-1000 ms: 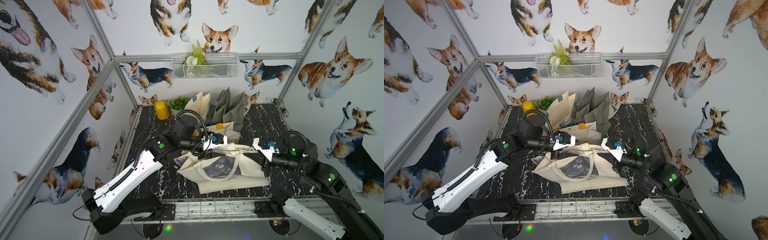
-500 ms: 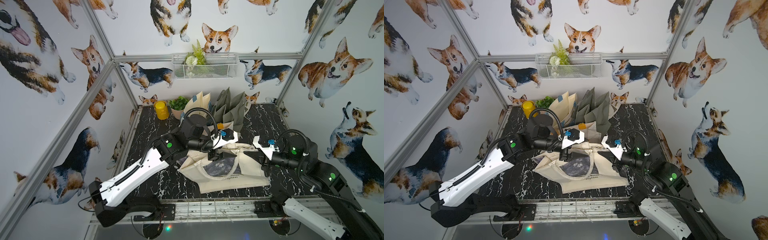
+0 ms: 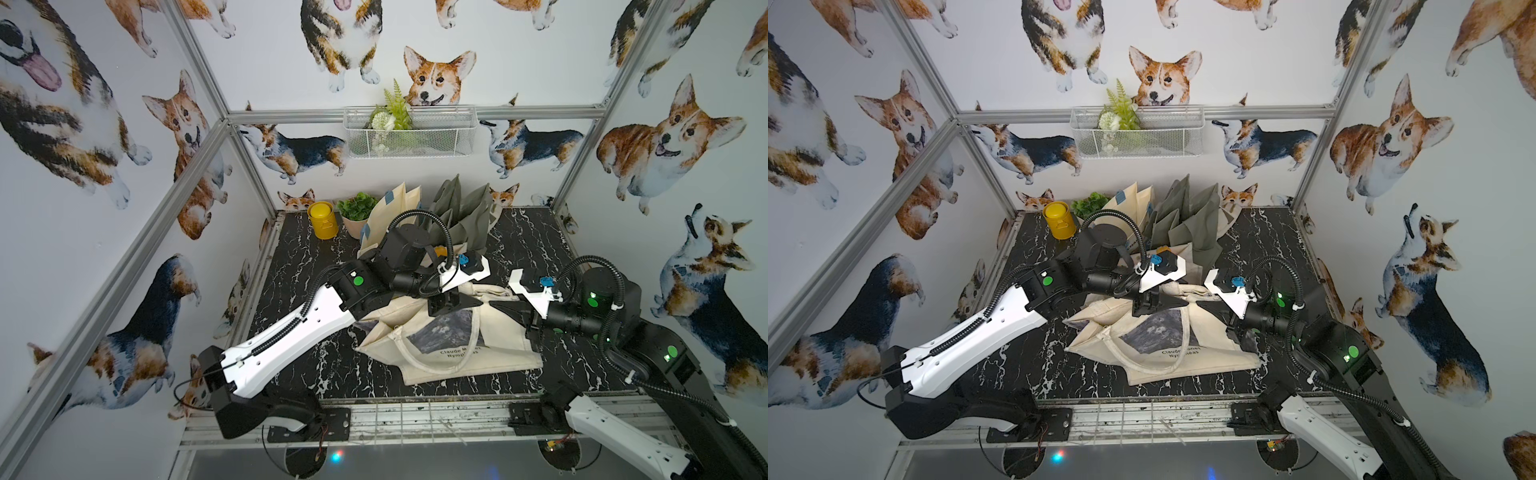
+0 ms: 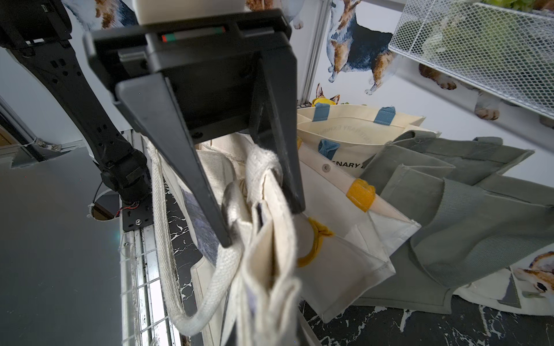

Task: Put away the canvas bag
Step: Press the canvas bag at the center of the board.

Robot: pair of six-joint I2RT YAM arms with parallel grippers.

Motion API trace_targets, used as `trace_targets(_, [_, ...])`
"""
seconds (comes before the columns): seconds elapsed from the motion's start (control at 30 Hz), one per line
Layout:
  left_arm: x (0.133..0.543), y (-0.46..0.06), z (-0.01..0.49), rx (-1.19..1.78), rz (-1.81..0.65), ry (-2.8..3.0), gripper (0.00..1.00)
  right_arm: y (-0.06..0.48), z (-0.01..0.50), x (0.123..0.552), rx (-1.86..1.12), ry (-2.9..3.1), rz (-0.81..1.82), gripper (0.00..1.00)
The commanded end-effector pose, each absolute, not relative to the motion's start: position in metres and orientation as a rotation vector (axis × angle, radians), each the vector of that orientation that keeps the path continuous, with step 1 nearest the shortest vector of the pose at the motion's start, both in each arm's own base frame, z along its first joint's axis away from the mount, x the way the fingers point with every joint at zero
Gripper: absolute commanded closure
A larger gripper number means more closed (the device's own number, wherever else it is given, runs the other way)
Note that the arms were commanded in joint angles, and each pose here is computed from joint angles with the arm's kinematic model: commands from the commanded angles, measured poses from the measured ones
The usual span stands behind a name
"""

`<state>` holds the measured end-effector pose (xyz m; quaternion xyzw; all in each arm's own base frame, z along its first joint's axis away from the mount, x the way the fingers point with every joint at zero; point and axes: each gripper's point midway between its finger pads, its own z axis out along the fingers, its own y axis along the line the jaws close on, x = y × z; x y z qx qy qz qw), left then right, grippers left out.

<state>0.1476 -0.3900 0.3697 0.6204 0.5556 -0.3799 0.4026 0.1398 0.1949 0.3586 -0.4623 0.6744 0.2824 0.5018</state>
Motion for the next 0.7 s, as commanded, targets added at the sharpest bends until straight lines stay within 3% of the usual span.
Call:
trace_targets(0.0, [0.14, -0.39, 0.367, 1.603, -0.985, 1.409, 0.82, 0.199, 0.375, 0.141, -1.122, 1.558, 0.677, 0.96])
trace_targets(0.07, [0.139, -0.389, 0.366, 1.617, -0.967, 1.392, 0.99, 0.199, 0.374, 0.142, -1.125, 1.562, 0.677, 0.94])
trace_targets(0.1, [0.139, -0.387, 0.366, 1.619, -0.954, 1.384, 1.0, 0.199, 0.373, 0.142, -1.128, 1.565, 0.677, 0.91])
trace_targets(0.17, [0.14, -0.384, 0.371, 1.614, -0.928, 1.348, 1.0, 0.199, 0.37, 0.141, -1.13, 1.574, 0.68, 0.75])
trace_targets(0.27, [0.138, -0.38, 0.385, 1.574, -0.911, 1.265, 1.0, 0.197, 0.361, 0.138, -1.134, 1.6, 0.684, 0.65])
trace_targets(0.37, [0.138, -0.373, 0.402, 1.52, -0.904, 1.187, 1.0, 0.194, 0.346, 0.131, -1.139, 1.637, 0.705, 0.44])
trace_targets(0.47, [0.14, -0.364, 0.415, 1.465, -0.916, 1.134, 1.0, 0.191, 0.337, 0.124, -1.129, 1.655, 0.74, 0.32])
trace_targets(0.67, [0.151, -0.341, 0.449, 1.283, -1.078, 1.022, 1.0, 0.193, 0.328, 0.114, -1.124, 1.673, 0.814, 0.27])
